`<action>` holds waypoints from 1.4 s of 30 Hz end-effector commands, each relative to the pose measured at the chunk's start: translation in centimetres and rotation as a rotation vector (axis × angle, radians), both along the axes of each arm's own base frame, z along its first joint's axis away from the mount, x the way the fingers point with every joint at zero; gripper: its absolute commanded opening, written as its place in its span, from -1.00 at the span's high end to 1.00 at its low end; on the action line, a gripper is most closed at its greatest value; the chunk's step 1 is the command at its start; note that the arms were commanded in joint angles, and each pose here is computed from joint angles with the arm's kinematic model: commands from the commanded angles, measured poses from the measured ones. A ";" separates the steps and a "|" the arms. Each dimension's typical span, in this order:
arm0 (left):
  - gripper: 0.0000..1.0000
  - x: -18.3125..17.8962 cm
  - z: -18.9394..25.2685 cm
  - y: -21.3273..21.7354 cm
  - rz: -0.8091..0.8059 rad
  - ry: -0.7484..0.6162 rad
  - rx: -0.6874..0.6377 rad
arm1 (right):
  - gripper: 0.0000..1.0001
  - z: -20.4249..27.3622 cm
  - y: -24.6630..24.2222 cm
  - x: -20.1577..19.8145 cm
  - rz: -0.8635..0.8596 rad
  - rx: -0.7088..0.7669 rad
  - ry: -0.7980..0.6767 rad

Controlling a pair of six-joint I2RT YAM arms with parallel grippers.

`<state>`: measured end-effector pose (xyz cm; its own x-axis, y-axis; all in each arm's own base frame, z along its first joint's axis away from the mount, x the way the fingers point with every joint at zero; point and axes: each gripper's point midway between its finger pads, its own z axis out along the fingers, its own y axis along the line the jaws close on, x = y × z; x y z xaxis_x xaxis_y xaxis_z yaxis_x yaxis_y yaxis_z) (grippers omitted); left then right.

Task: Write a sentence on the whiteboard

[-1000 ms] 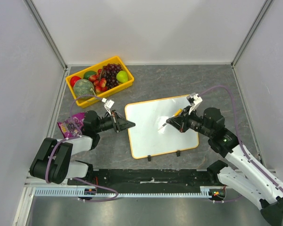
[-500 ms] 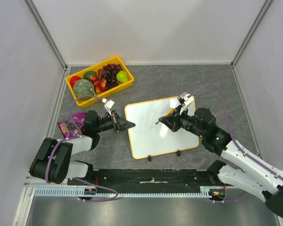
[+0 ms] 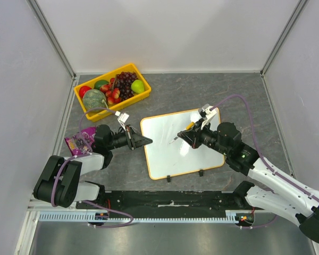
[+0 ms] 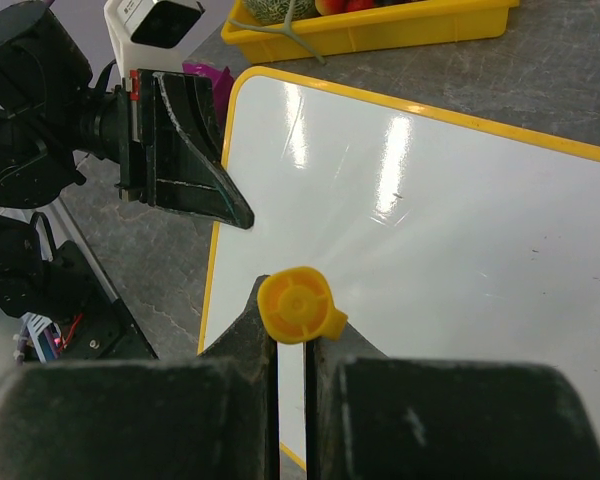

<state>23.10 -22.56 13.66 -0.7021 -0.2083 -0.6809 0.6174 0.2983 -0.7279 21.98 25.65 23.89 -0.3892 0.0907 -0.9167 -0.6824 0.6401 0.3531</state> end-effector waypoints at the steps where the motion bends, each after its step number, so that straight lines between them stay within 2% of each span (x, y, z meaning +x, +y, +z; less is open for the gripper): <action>1: 0.96 -0.7 -3.0 0.3 -0.034 -0.054 0.101 | 1.00 3.0 0.5 0.4 0.003 0.054 -0.073; 42: 0.96 -0.6 -3.0 0.2 -0.046 -0.052 0.098 | 1.00 2.1 0.3 -0.4 0.004 0.043 -0.060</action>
<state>23.05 -22.57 13.55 -0.7028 -0.2017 -0.6822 0.6196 0.2977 -0.7263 21.43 25.93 24.27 -0.3821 0.0922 -0.9195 -0.6951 0.6270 0.3517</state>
